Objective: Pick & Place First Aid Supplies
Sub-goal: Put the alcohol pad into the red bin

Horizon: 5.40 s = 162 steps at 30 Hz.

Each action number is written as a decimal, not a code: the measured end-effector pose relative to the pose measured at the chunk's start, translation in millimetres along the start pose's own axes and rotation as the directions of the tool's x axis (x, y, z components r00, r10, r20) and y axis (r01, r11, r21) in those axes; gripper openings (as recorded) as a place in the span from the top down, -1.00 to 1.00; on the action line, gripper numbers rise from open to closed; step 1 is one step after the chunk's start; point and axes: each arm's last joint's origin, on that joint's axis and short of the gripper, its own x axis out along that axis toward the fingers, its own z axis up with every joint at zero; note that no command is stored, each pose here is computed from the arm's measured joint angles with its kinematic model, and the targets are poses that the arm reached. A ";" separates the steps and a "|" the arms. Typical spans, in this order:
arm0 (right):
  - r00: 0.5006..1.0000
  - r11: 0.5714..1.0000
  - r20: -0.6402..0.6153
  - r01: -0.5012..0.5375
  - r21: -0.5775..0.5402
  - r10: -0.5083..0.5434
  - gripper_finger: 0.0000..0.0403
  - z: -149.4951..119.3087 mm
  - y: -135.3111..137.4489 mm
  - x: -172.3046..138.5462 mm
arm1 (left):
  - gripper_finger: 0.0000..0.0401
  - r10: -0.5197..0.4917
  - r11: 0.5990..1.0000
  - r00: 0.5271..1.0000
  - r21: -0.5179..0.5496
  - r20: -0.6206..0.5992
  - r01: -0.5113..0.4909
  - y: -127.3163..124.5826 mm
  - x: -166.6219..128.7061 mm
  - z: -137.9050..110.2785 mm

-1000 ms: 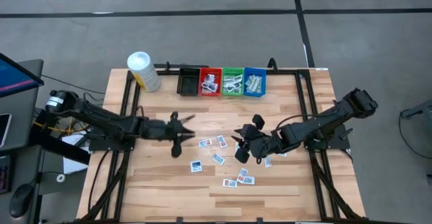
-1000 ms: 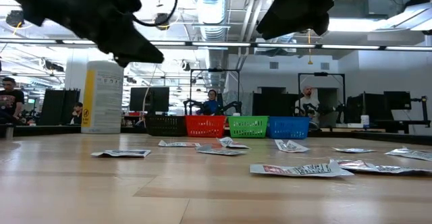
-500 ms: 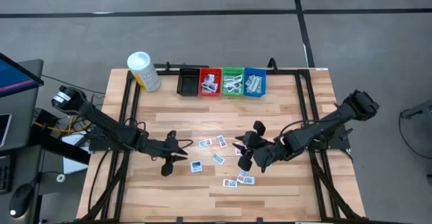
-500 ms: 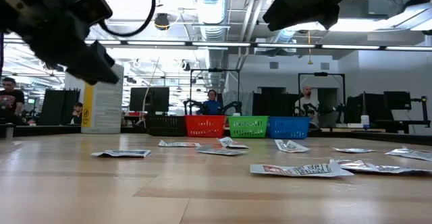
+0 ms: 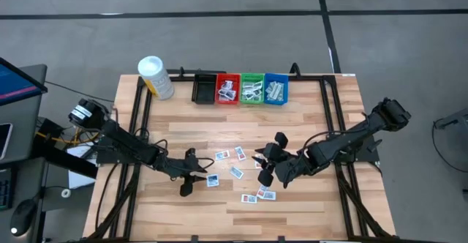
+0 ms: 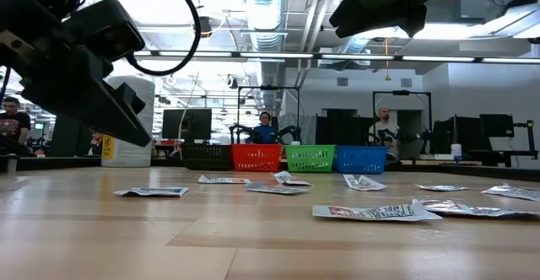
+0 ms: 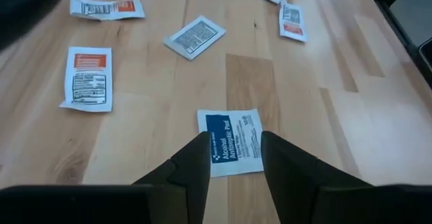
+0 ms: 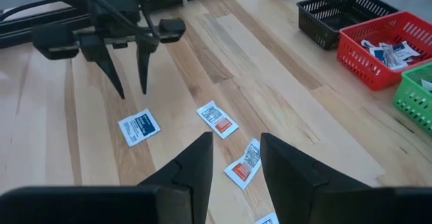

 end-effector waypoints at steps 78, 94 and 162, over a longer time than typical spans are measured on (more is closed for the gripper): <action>1.000 0.999 -0.007 0.003 0.043 -0.002 0.41 -1.2 0.0 -0.5 | 0.97 0.081 0.949 0.996 0.308 -0.043 -0.064 5.3 22.3 -17.3; 0.995 0.999 -0.096 0.033 -0.036 -0.036 0.41 -41.6 20.2 39.8 | 0.97 0.183 0.961 0.982 0.205 0.039 -0.187 33.1 31.2 10.5; 0.864 0.907 -0.275 0.407 -0.111 -0.421 0.41 2.8 -106.5 84.0 | 0.95 0.531 0.845 0.832 -0.030 0.161 -0.534 291.6 -12.9 104.6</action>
